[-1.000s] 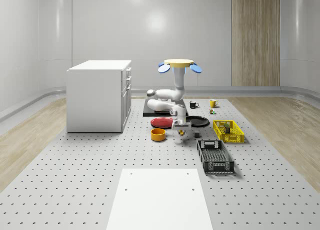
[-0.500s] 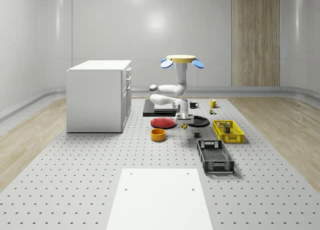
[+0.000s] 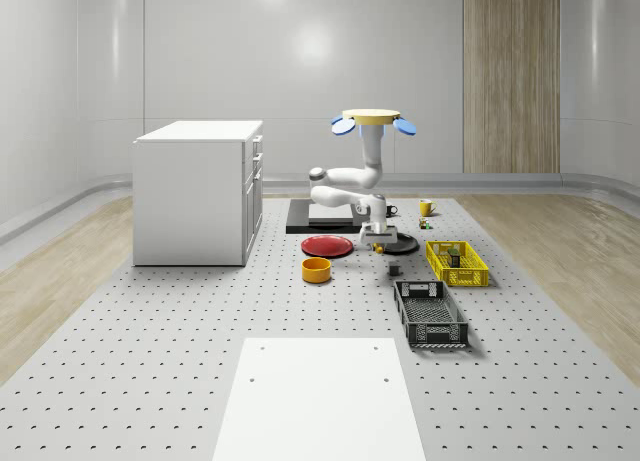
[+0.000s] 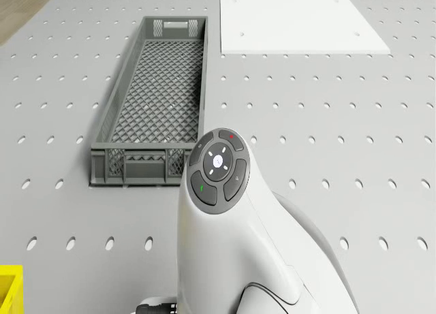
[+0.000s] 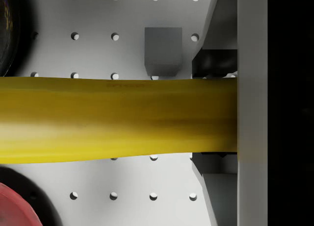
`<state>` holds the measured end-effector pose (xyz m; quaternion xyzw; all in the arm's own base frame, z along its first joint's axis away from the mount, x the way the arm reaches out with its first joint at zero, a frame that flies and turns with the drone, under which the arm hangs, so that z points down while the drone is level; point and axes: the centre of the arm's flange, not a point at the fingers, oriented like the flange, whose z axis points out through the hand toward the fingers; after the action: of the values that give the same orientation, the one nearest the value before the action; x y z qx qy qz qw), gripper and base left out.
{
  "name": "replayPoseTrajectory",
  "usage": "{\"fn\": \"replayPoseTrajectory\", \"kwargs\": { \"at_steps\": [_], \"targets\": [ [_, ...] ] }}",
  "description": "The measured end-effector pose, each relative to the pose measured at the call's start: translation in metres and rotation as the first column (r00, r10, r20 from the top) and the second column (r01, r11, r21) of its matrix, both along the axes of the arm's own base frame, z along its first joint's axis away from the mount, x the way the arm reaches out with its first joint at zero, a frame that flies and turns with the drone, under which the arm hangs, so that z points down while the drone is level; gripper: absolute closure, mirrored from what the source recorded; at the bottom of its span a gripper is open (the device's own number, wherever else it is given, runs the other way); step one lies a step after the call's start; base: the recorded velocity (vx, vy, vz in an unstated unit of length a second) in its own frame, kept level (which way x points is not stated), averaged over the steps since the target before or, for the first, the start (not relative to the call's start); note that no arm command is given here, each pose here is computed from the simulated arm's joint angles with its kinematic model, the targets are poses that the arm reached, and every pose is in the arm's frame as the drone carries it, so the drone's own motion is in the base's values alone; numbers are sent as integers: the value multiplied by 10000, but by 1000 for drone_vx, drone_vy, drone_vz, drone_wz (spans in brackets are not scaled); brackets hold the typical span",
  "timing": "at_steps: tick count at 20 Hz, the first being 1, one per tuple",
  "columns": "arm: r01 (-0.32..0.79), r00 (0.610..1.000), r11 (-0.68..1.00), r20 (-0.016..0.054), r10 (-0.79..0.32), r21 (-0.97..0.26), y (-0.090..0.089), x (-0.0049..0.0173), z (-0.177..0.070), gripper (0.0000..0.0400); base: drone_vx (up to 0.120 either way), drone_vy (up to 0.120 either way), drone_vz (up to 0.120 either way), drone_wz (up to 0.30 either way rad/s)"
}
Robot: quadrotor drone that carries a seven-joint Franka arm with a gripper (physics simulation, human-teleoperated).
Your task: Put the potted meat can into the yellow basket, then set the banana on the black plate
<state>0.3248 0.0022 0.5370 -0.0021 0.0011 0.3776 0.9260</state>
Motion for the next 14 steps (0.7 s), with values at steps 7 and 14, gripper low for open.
{"fn": "replayPoseTrajectory", "kwargs": {
  "at_steps": [7,14],
  "targets": [
    [0,10000,10000,0,0,0,0,0,-1,211,-120,120,0,0],
    [-1,10000,10000,0,1,0,0,0,-1,211,-120,120,0,0]
  ]
}}
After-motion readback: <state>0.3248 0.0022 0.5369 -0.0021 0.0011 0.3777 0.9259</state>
